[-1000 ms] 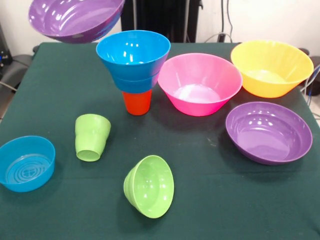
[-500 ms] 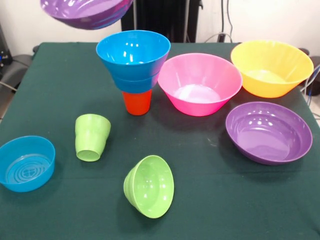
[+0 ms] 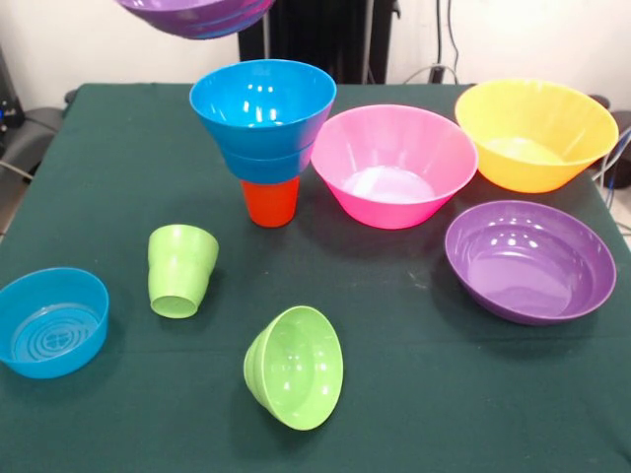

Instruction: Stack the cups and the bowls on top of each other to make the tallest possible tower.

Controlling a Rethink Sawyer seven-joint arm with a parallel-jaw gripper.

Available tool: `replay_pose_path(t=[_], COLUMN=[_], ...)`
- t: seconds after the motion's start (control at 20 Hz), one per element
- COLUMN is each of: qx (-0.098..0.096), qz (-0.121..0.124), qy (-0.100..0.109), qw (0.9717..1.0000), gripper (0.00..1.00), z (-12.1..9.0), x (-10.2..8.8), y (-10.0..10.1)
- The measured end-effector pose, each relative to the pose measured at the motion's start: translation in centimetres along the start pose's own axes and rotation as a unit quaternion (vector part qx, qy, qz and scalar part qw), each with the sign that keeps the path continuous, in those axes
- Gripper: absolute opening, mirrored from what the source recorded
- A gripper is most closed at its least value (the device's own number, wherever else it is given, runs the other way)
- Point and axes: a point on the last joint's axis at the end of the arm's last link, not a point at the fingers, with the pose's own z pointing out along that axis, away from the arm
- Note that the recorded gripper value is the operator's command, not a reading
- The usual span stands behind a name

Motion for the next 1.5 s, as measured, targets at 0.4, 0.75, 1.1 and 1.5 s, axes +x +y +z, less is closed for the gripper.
replay_pose_path(t=[0.4, 0.75, 1.1, 1.5], qx=[0.006, 0.006, 0.013, 0.027], qz=[0.021, 0.029, 0.034, 0.039], qy=[-0.007, -0.016, -0.024, -0.033], qw=[0.9997, 0.9994, 0.9991, 0.9983], gripper=[0.0, 0.0, 0.0, 0.0], z=[0.3, 2.3, 3.7, 4.3], x=[0.4, 0.5, 1.0, 1.9], y=[1.4, 2.9, 4.0, 4.8])
